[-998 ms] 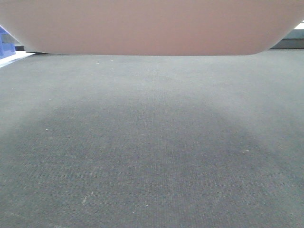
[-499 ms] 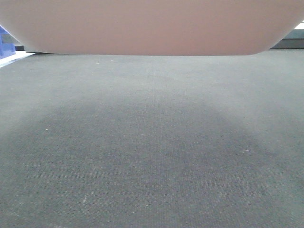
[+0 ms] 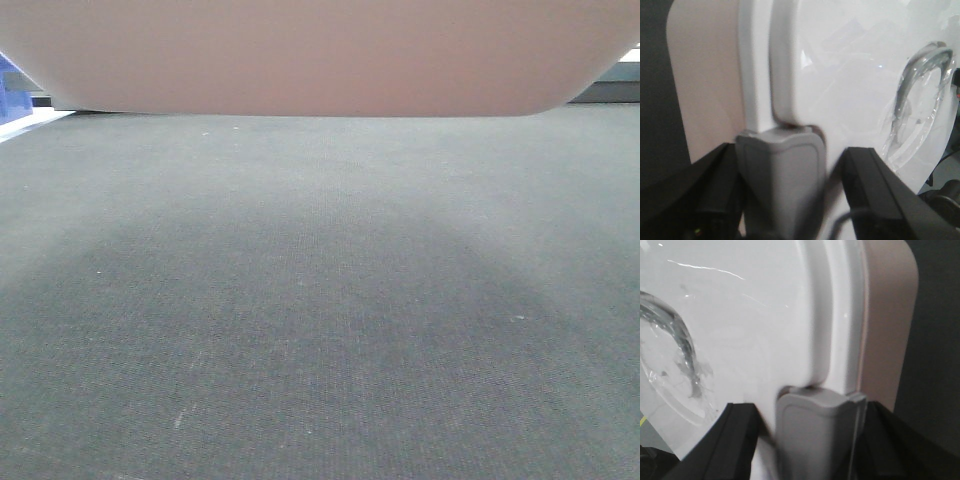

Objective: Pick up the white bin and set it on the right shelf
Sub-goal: 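Lift the pink bin off the table with both grippers, then hold the bin raised in both grippers while the base backs away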

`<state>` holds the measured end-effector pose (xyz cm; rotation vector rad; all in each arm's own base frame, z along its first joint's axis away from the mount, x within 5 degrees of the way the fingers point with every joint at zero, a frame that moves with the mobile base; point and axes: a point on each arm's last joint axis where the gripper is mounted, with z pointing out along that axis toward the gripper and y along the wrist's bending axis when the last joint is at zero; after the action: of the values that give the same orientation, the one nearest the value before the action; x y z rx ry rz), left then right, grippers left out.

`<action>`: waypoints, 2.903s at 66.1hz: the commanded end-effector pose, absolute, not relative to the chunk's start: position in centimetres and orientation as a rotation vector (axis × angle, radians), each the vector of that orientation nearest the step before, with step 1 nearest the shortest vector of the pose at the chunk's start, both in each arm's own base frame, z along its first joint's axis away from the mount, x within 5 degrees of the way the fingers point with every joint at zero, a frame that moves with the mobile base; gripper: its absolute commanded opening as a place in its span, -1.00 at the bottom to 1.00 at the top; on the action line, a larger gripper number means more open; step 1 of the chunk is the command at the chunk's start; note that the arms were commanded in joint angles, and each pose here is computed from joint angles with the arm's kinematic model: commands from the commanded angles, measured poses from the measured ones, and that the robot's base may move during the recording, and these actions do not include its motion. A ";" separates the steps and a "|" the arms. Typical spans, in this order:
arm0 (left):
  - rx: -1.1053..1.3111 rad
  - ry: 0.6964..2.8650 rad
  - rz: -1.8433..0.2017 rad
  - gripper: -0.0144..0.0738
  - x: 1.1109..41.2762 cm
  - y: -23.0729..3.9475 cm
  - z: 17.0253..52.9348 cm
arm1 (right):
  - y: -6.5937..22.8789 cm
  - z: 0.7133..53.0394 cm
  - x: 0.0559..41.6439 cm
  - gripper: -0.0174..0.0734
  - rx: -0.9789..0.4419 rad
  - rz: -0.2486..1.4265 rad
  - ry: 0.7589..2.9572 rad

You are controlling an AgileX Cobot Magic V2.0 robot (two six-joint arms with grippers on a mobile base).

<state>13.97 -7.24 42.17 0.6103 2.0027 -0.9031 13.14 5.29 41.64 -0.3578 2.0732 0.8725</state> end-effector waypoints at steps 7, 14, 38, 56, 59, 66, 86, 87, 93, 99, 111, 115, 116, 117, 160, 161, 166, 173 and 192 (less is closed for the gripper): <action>0.643 1.831 -1.138 -0.05 12.2 -8.4 44.8 | 6.5 44.0 11.9 0.35 -0.398 1.076 1.934; 0.643 1.831 -1.138 -0.05 12.2 -8.4 44.8 | 6.5 44.0 11.9 0.35 -0.398 1.076 1.934; 0.643 1.831 -1.138 -0.05 12.2 -8.4 44.8 | 6.5 44.0 11.9 0.35 -0.398 1.076 1.934; 0.643 1.831 -1.138 -0.05 12.2 -8.4 44.8 | 6.5 44.0 11.9 0.35 -0.398 1.077 1.934; 0.643 1.831 -1.138 -0.05 12.2 -8.4 44.8 | 6.5 44.0 11.9 0.35 -0.398 1.077 1.934; 0.643 1.831 -1.138 -0.05 12.2 -8.4 44.8 | 6.5 44.0 11.9 0.35 -0.398 1.077 1.934; 0.652 1.823 -1.135 -0.05 11.8 -8.4 45.0 | 6.5 44.0 11.9 0.35 -0.398 1.077 1.934; 0.652 1.823 -1.135 -0.05 11.8 -8.4 45.0 | 6.5 44.0 11.9 0.35 -0.398 1.077 1.934; 0.652 1.823 -1.135 -0.05 11.8 -8.4 45.0 | 6.5 44.0 11.9 0.35 -0.398 1.077 1.934; 0.652 1.823 -1.135 -0.05 11.8 -8.4 45.0 | 6.5 44.0 11.9 0.35 -0.398 1.076 1.933; 0.652 1.823 -1.135 -0.05 11.8 -8.4 45.0 | 6.5 44.0 11.9 0.35 -0.398 1.076 1.933; 0.652 1.823 -1.135 -0.05 11.8 -8.4 45.0 | 6.5 44.0 11.9 0.35 -0.398 1.076 1.933; 0.652 1.823 -1.135 -0.05 11.8 -8.4 45.0 | 6.5 44.0 11.9 0.35 -0.398 1.076 1.933; 0.652 1.823 -1.135 -0.05 11.8 -8.4 45.0 | 6.5 44.0 11.9 0.35 -0.398 1.076 1.933; 0.652 1.823 -1.135 -0.05 11.8 -8.4 45.0 | 6.5 44.0 11.9 0.35 -0.398 1.076 1.933; 0.652 1.823 -1.135 -0.05 11.8 -8.4 45.0 | 6.5 44.0 11.9 0.35 -0.398 1.076 1.933; 0.652 1.823 -1.135 -0.05 11.8 -8.4 45.0 | 6.5 44.0 11.9 0.35 -0.398 1.076 1.933; 0.652 1.823 -1.135 -0.05 11.8 -8.4 45.0 | 6.5 44.0 11.9 0.35 -0.398 1.076 1.933; 0.652 1.823 -1.135 -0.05 11.8 -8.4 45.0 | 6.5 44.0 11.9 0.35 -0.398 1.076 1.933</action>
<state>13.64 -7.21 42.36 0.6100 1.9903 -0.8980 13.13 5.30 41.63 -0.3589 2.0744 0.8735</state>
